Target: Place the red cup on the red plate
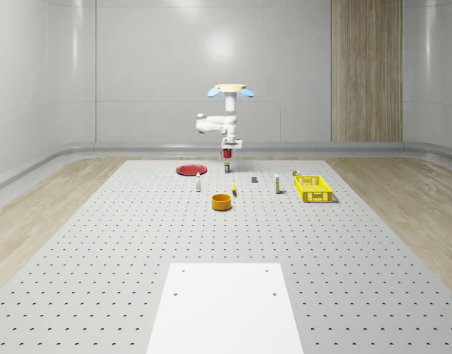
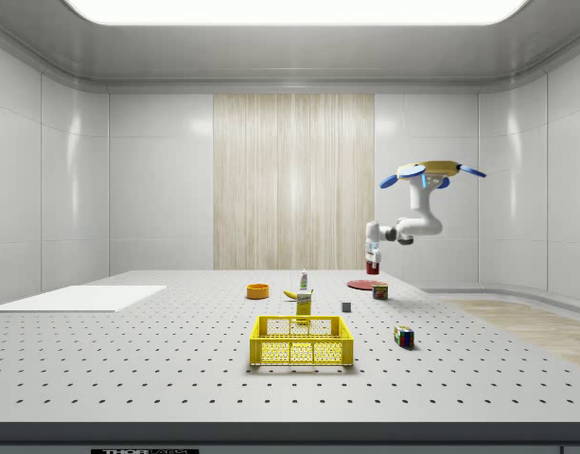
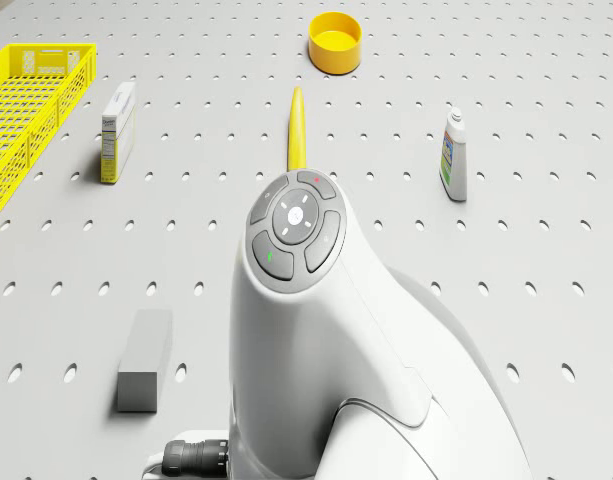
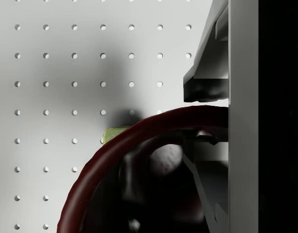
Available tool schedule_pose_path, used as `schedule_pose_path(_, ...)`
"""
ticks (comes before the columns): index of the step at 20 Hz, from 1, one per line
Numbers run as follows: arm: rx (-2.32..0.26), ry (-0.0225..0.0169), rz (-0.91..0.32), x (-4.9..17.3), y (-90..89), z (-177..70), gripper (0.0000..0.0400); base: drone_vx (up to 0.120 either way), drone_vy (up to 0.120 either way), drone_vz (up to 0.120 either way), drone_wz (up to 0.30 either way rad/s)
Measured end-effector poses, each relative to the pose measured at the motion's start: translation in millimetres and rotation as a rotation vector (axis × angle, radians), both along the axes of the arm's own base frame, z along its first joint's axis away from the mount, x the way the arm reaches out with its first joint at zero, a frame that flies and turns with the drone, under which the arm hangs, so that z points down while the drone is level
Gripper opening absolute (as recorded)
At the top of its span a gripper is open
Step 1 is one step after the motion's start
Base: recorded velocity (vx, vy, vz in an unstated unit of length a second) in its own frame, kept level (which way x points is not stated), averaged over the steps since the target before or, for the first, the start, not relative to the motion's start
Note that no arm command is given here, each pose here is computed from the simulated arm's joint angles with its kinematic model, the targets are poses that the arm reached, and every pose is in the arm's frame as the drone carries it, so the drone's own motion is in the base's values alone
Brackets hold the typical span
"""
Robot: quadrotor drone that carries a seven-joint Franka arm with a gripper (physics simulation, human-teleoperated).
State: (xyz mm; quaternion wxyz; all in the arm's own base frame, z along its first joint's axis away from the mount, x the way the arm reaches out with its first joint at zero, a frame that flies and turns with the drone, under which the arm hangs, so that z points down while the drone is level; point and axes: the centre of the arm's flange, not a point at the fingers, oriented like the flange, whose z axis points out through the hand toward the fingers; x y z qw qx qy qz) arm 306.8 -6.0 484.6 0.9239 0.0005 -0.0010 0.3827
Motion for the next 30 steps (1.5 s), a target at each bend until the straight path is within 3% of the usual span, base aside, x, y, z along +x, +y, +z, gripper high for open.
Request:
schedule_pose_path(24,0.0,0.0,0.0,0.0,0.0,0.0,0.0099,0.0,-0.12,0.0,0.0)
schedule_pose_path(30,0.0,0.0,0.0,0.0,0.0,0.0,0.0099,0.0,-0.12,-0.087,0.0)
